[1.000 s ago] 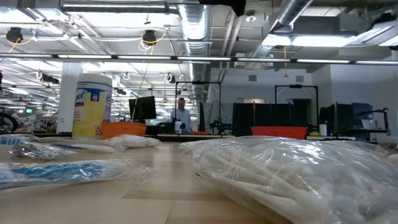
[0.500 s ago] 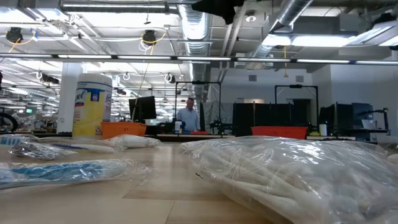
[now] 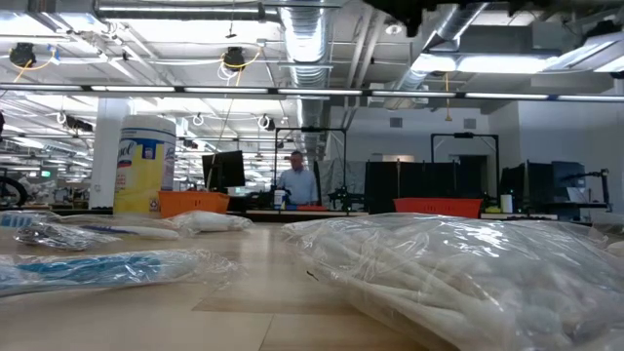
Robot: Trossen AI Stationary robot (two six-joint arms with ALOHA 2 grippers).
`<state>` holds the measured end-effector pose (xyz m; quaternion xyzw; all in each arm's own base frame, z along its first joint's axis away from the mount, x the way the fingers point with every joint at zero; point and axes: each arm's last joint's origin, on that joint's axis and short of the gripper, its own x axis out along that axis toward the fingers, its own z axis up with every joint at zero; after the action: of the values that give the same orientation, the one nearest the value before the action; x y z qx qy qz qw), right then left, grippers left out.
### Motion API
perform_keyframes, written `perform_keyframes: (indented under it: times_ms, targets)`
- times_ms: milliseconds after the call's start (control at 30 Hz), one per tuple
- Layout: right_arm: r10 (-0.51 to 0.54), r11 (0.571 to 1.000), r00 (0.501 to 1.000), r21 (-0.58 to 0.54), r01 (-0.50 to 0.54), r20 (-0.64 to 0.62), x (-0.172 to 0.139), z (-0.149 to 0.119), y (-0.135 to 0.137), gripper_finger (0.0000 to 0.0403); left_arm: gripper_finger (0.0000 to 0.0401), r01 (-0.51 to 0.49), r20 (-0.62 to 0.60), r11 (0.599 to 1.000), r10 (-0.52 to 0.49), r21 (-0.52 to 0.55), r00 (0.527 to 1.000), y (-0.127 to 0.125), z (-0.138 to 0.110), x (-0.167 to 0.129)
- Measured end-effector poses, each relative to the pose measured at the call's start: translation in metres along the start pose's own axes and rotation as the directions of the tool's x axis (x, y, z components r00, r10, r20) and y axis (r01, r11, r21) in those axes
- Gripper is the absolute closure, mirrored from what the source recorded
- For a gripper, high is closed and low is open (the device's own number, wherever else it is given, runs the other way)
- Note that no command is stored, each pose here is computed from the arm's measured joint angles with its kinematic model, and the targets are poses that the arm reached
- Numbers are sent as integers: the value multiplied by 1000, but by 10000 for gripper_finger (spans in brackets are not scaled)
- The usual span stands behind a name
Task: Pick & Place Travel size toiletries
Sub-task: Put the cotton pack into the top red bin
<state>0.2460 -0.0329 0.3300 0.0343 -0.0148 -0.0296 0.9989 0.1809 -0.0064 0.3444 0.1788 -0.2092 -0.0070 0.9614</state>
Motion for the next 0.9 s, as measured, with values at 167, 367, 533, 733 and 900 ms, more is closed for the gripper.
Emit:
perform_keyframes:
  times_ms: [167,367,533,733,900]
  targets:
    - [-5,1000,999,-4,5,51,-25,4,0,188,393,-83,-107,997,83,7,991,-1,-14,13]
    - [-9,1000,1000,-1,9,10,-29,0,0,188,393,-110,-290,993,114,29,950,-2,-32,33]
    - [-9,1000,1000,8,10,-9,-29,-1,0,188,393,-88,-417,996,84,8,905,-1,-45,50]
    - [-10,1000,1000,9,10,-8,-29,-1,0,188,393,-45,-555,999,28,-16,831,-2,-61,62]
    - [-10,1000,1000,9,10,-17,-29,-2,0,188,393,14,-645,999,-36,-39,763,-5,-69,67]
